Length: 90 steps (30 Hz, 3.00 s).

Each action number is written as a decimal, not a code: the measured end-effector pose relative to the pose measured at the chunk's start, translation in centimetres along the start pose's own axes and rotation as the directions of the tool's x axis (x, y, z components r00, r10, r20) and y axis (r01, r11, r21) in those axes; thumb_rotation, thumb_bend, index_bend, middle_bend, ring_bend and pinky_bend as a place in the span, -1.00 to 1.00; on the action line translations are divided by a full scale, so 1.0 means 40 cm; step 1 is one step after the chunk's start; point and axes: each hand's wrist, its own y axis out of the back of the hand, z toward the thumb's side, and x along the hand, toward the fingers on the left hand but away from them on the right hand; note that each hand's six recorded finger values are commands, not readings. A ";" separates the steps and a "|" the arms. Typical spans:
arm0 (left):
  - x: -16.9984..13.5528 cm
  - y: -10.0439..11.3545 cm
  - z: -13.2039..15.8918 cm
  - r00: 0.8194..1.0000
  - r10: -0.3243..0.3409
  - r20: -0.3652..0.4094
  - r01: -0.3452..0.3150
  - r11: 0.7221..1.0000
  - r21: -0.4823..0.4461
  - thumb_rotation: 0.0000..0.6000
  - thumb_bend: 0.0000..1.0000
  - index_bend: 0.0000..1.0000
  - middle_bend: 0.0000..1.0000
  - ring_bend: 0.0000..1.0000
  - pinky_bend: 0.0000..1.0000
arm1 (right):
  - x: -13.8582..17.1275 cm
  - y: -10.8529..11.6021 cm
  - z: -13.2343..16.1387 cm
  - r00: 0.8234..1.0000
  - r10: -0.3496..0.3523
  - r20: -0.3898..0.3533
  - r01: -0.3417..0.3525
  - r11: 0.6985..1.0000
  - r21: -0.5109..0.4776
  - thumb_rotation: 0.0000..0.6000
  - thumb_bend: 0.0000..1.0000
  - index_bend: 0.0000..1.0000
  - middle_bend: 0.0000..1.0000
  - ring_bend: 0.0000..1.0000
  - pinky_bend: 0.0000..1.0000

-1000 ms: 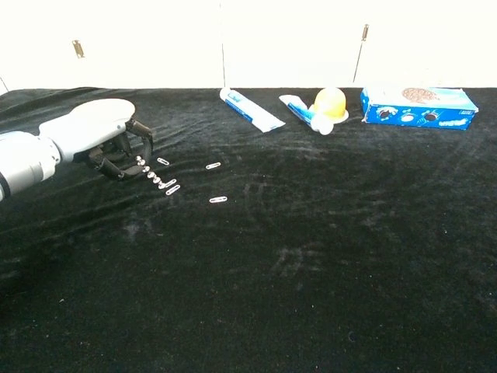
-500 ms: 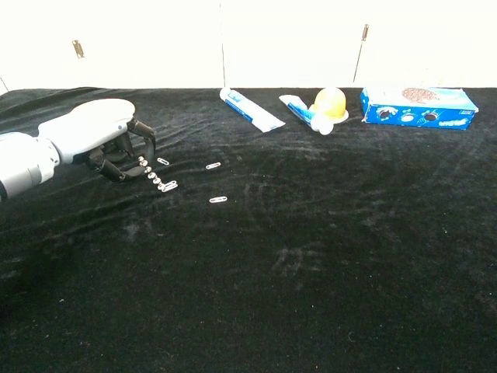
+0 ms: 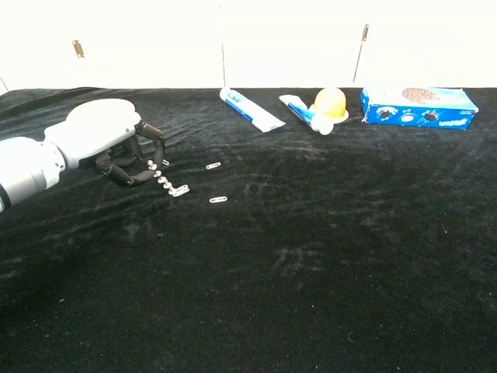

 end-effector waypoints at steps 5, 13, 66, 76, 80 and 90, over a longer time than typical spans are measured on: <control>0.010 0.010 0.044 0.999 0.029 0.028 -0.028 0.999 -0.030 1.00 0.11 0.72 1.00 1.00 0.94 | 0.016 0.019 0.003 0.999 -0.031 -0.018 0.030 0.999 -0.015 1.00 -0.44 -1.00 -1.00 -1.00 -1.00; 0.050 0.000 0.112 0.997 0.018 0.072 -0.016 0.999 -0.028 1.00 0.11 0.72 1.00 1.00 0.94 | 0.052 0.039 -0.015 0.998 -0.061 0.003 0.061 0.998 -0.027 1.00 -0.44 -1.00 -1.00 -1.00 -1.00; -0.077 0.123 0.016 0.996 0.067 -0.053 -0.063 0.996 0.071 1.00 -0.75 -0.93 1.00 1.00 0.94 | 0.027 -0.001 0.001 1.000 -0.004 -0.003 0.004 1.000 0.003 1.00 -0.44 -1.00 -1.00 -1.00 -1.00; -0.177 0.156 -0.069 0.984 0.097 -0.146 -0.071 0.983 0.172 1.00 -0.75 -0.92 0.09 0.07 0.01 | 0.026 -0.001 -0.004 1.000 0.000 0.005 0.000 1.000 0.003 1.00 -0.44 -1.00 -1.00 -1.00 -1.00; -0.274 0.178 -0.132 0.964 0.145 -0.222 -0.105 0.978 0.183 1.00 -0.74 -0.83 -0.52 -0.59 -0.55 | 0.018 -0.012 -0.006 1.000 0.024 0.009 -0.024 1.000 0.001 1.00 -0.44 -1.00 -1.00 -1.00 -1.00; -0.640 0.213 -0.272 0.828 0.269 -0.491 -0.200 0.961 0.191 1.00 -0.75 -0.88 -0.84 -0.97 -1.00 | -0.009 -0.070 0.016 0.993 0.115 0.010 -0.115 0.992 0.055 1.00 -0.44 -1.00 -1.00 -1.00 -1.00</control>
